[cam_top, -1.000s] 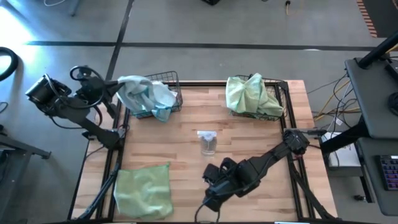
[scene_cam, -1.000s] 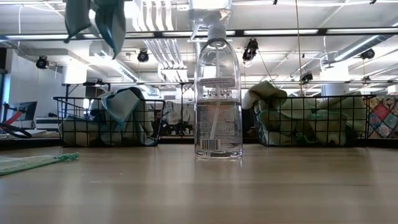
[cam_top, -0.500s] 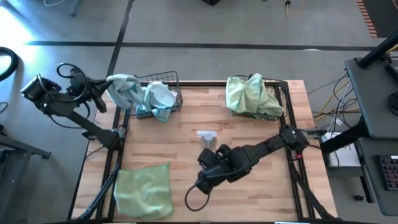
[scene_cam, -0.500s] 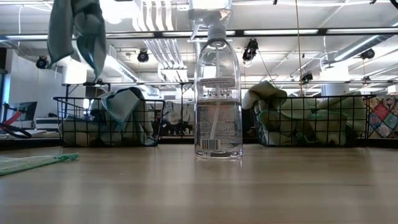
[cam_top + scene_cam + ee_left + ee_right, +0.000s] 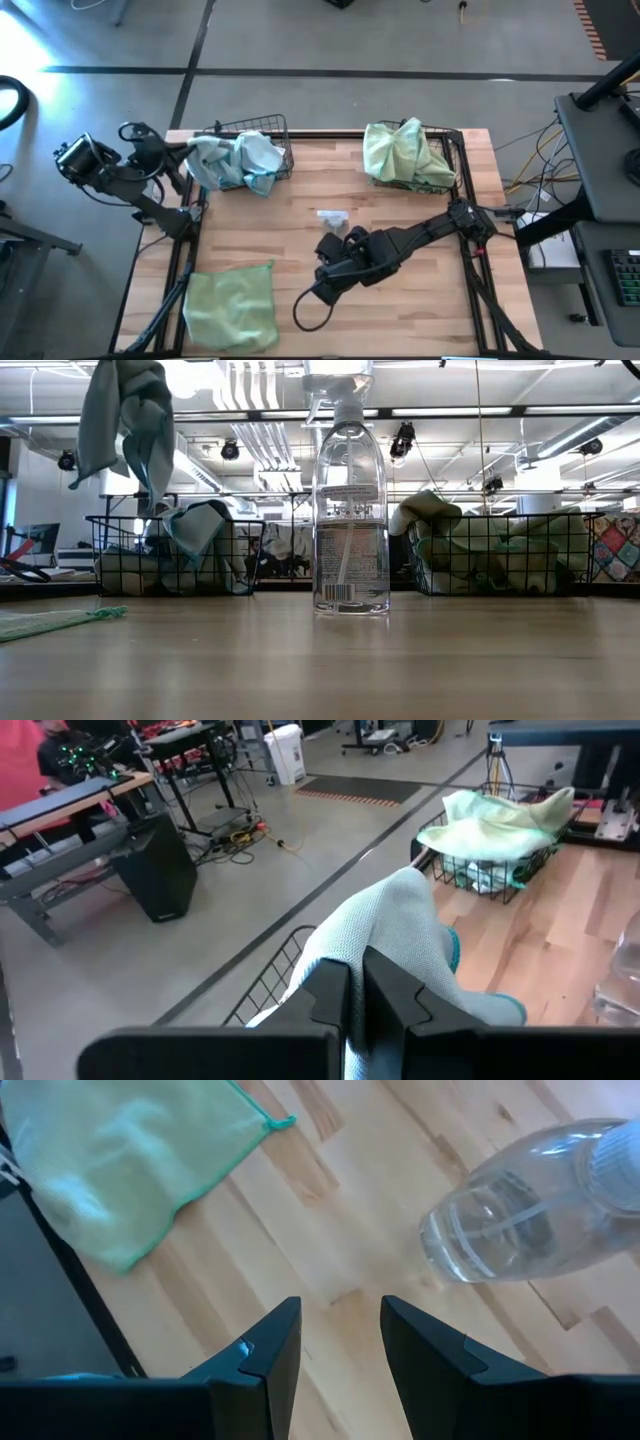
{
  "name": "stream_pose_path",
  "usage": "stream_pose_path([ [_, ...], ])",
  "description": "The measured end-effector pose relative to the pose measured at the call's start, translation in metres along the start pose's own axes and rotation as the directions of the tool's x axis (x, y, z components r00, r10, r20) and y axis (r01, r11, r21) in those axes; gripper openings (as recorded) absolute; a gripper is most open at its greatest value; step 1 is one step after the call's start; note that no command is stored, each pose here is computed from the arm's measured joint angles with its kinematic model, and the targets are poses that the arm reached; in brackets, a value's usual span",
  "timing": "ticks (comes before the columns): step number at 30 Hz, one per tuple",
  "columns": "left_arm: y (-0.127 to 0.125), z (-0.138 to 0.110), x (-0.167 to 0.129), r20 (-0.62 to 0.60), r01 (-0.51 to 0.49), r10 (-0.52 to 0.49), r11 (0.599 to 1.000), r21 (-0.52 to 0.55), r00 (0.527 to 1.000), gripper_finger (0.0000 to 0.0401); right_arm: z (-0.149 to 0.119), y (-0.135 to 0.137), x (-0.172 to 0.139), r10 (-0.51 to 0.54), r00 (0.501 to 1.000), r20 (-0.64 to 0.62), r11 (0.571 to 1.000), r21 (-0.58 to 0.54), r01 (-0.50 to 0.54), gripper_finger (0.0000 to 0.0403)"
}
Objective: Sort microfiber towel by color & place in baskets
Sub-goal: Put the blue towel into the left wire basket
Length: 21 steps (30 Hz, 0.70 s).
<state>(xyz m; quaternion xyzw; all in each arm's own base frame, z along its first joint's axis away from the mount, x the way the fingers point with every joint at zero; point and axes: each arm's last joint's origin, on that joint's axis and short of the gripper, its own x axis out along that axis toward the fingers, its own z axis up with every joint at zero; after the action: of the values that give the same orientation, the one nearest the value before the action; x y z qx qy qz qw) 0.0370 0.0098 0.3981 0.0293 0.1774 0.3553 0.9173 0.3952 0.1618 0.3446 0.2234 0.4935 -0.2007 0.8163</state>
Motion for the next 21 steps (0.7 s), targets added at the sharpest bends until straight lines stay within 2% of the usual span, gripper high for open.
stream_pose_path([
  [6, 0.001, 0.002, -0.001, 0.01, 0.007, -0.006, 1.0, -0.026, 1.0, 0.0002, 0.0, -0.006, -0.005, -0.025, 1.0, -0.008, 1.0, -0.017, 0.025, 0.0134],
  [11, 0.0, 0.014, -0.004, 0.024, 0.072, -0.07, 0.994, -0.088, 0.997, 0.0008, 0.002, -0.016, -0.014, -0.075, 0.997, 0.006, 0.997, -0.028, 0.075, 0.0134],
  [14, -0.005, 0.023, -0.004, 0.066, 0.079, -0.078, 0.997, -0.021, 0.995, 0.0009, 0.002, -0.019, -0.015, -0.097, 0.995, -0.006, 0.994, -0.042, 0.097, 0.0134],
  [17, -0.007, 0.028, -0.004, 0.112, 0.031, -0.035, 0.999, 0.034, 0.993, 0.001, 0.002, -0.021, -0.015, -0.114, 0.993, -0.017, 0.992, -0.055, 0.113, 0.0134],
  [21, 0.003, 0.028, -0.007, 0.158, -0.092, 0.088, 0.996, 0.017, 0.984, 0.001, 0.001, -0.024, -0.016, -0.137, 0.99, -0.031, 0.989, -0.064, 0.135, 0.0134],
])
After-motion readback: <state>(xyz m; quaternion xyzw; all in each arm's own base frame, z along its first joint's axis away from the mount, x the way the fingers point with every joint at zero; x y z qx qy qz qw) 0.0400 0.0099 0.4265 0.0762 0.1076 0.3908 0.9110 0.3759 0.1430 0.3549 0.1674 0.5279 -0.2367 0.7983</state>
